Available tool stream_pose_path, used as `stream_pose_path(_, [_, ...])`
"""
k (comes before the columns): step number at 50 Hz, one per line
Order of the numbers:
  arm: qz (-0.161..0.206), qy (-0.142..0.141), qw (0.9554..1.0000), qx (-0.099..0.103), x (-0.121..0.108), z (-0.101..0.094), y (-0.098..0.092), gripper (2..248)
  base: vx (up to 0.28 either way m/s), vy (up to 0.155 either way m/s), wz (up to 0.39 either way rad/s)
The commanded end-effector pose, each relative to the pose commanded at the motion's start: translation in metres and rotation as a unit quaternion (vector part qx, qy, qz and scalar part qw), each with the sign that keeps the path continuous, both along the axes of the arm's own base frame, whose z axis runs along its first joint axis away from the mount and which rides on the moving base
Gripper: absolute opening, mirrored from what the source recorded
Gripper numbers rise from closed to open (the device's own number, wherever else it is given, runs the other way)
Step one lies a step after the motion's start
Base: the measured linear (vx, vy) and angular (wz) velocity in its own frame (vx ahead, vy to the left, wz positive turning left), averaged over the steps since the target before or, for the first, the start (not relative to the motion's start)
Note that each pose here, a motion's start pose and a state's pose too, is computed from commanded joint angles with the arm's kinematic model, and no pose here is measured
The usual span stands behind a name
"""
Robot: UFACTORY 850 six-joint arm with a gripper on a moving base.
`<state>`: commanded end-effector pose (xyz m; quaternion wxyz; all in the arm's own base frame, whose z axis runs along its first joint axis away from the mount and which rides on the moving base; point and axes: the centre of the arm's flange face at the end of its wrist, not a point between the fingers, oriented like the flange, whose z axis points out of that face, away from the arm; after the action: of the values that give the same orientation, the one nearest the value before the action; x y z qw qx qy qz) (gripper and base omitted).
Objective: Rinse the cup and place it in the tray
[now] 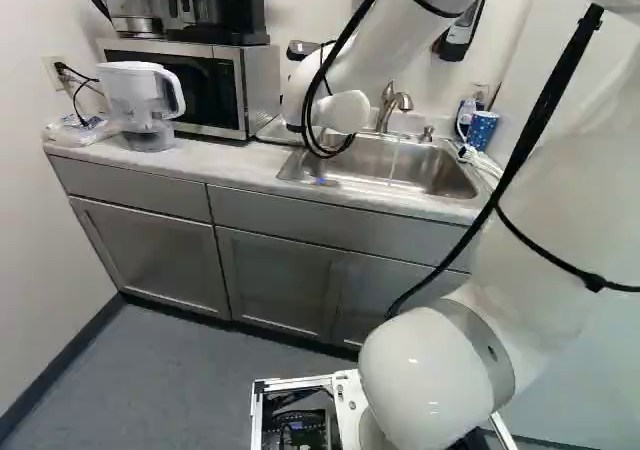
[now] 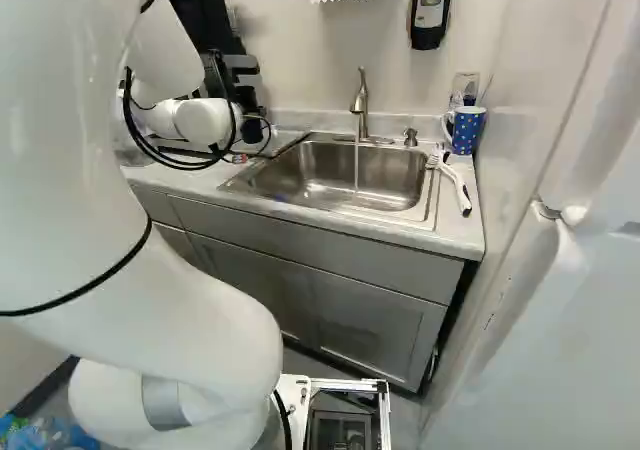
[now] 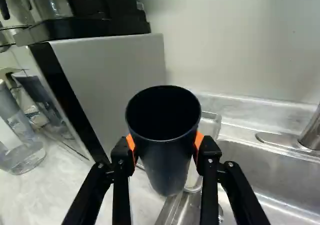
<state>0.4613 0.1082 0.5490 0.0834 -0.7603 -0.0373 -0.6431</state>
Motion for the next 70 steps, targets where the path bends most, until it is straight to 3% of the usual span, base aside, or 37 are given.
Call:
stream_pose_path(35, [-0.054, 0.0, 0.9986, 0.0, 0.003, 0.0, -0.051, 124, 0.0, 0.0, 0.0])
stream_pose_path(70, [-0.108, -0.001, 0.9942, 0.0, -0.005, -0.001, -0.102, 124, 0.0, 0.0, 0.0])
